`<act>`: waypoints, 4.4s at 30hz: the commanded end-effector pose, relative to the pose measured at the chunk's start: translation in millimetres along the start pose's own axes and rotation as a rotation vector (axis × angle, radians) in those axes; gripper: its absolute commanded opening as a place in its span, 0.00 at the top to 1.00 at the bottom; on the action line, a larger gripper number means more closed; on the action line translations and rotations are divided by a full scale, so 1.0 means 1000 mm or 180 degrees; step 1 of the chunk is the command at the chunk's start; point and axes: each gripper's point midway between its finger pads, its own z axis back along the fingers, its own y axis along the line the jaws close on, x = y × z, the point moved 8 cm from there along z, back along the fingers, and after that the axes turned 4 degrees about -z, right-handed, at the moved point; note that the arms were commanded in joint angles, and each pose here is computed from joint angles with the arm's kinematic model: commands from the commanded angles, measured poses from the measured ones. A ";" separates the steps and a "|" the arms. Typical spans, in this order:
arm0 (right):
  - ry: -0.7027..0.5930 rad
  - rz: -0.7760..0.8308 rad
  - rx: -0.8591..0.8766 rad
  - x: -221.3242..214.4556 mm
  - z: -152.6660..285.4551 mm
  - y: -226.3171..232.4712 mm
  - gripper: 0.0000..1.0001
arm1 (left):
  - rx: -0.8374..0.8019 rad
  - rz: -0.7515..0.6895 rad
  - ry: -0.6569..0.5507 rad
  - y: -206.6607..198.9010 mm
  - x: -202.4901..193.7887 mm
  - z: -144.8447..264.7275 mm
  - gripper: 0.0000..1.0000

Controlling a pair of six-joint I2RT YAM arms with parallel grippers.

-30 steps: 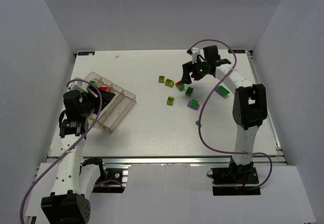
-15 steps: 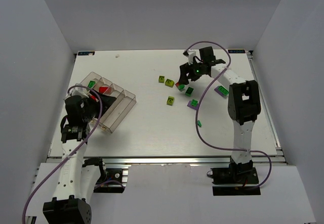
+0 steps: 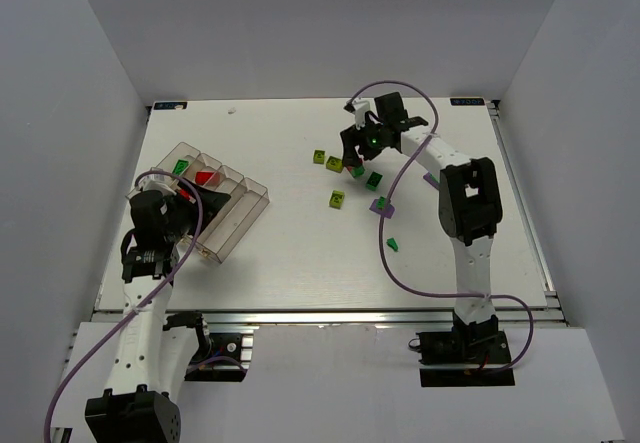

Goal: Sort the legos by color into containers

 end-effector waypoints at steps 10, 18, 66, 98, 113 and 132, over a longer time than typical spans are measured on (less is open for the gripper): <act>0.0031 0.0148 -0.0382 0.003 -0.014 -0.018 0.30 | -0.0079 -0.0028 -0.0062 -0.006 0.004 0.004 0.25; 0.0047 0.0115 -0.0371 0.001 -0.018 -0.018 0.41 | -0.0082 -0.0032 -0.0066 -0.008 0.006 0.004 0.25; -0.1284 -0.2164 0.2082 0.076 0.182 0.123 1.00 | -0.2279 -0.0270 0.0468 -0.179 -0.073 -0.033 0.20; -0.1284 -0.1779 0.2605 0.063 0.198 0.176 1.00 | -0.2861 0.0088 0.0654 -0.222 -0.072 -0.058 0.41; -0.1580 -0.1659 0.2594 0.088 0.216 0.163 1.00 | -0.3133 0.0165 0.0783 -0.214 -0.079 -0.046 1.00; -0.1793 -0.1022 0.1887 0.099 0.231 0.125 1.00 | -0.1526 -0.0127 0.0492 -0.134 -0.027 -0.062 1.00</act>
